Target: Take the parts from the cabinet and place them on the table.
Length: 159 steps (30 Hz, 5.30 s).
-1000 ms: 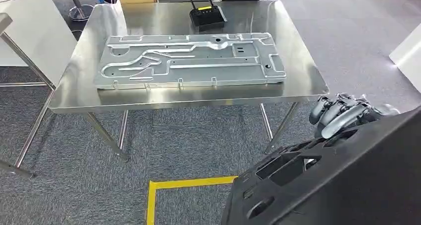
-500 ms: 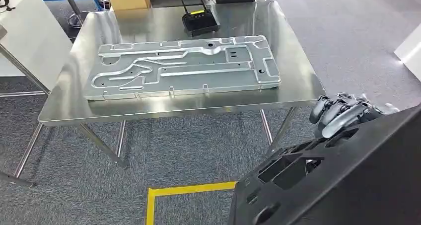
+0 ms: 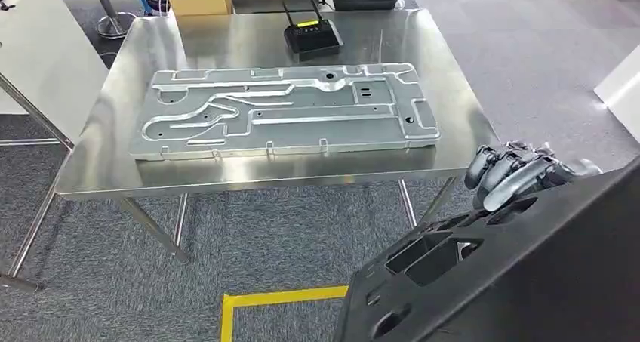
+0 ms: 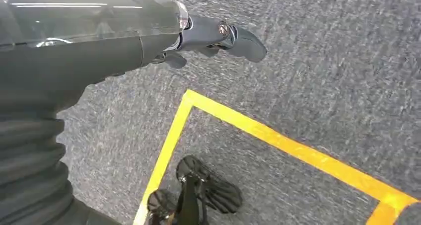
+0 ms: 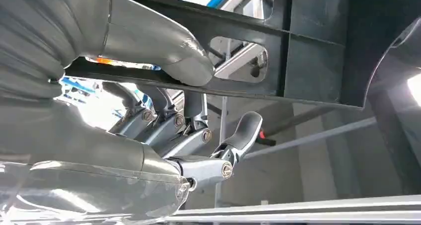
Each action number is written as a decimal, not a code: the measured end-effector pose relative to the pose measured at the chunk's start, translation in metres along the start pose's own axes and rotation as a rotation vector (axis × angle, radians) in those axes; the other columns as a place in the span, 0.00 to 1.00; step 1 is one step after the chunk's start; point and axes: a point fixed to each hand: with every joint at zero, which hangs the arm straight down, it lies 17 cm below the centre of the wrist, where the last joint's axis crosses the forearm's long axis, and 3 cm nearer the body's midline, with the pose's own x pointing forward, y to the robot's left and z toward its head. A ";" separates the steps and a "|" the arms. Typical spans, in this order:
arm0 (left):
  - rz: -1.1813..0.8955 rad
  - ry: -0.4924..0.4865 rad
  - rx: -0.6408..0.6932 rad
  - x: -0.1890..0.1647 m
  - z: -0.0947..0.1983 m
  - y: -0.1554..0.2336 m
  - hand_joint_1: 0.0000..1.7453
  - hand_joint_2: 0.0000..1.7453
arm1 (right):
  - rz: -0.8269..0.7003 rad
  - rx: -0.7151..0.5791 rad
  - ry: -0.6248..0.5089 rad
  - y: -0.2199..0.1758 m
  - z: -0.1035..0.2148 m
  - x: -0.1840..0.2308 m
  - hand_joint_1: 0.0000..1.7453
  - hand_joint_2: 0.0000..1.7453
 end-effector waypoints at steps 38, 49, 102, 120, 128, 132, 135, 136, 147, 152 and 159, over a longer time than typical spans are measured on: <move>-0.030 -0.005 -0.033 -0.001 0.002 -0.009 0.00 1.00 | 0.064 -0.002 0.000 -0.001 -0.001 0.003 1.00 1.00; -0.030 0.001 -0.032 -0.002 0.002 -0.008 0.00 1.00 | 0.103 -0.004 -0.024 0.004 -0.008 0.007 1.00 1.00; -0.031 -0.039 -0.047 0.007 0.002 -0.012 0.00 1.00 | 0.482 0.000 0.211 -0.143 -0.030 -0.112 1.00 1.00; -0.064 -0.082 -0.092 0.017 0.003 -0.019 0.00 1.00 | 0.823 0.105 0.662 -0.248 0.031 -0.260 1.00 1.00; -0.058 -0.083 -0.085 0.019 0.002 -0.019 0.00 1.00 | 0.804 0.227 0.825 -0.191 0.065 -0.327 1.00 1.00; -0.060 -0.085 -0.083 0.019 0.001 -0.018 0.00 1.00 | 0.767 0.271 0.834 -0.160 0.056 -0.344 1.00 1.00; -0.070 -0.097 -0.092 0.022 0.002 -0.020 0.00 1.00 | 0.732 0.301 0.848 -0.137 0.053 -0.355 1.00 1.00; -0.071 -0.101 -0.093 0.023 0.002 -0.020 0.00 1.00 | 0.717 0.313 0.852 -0.127 0.054 -0.358 1.00 1.00; -0.068 -0.150 -0.079 0.031 0.002 -0.019 0.00 1.00 | 0.582 0.518 0.930 -0.019 0.090 -0.386 0.00 0.00; -0.049 -0.152 -0.058 0.033 0.002 -0.018 0.00 0.00 | 0.521 0.561 0.933 0.024 0.094 -0.389 0.00 0.00; -0.056 -0.154 -0.068 0.031 0.004 -0.022 0.00 0.00 | 0.469 0.593 0.950 0.057 0.103 -0.390 0.00 0.00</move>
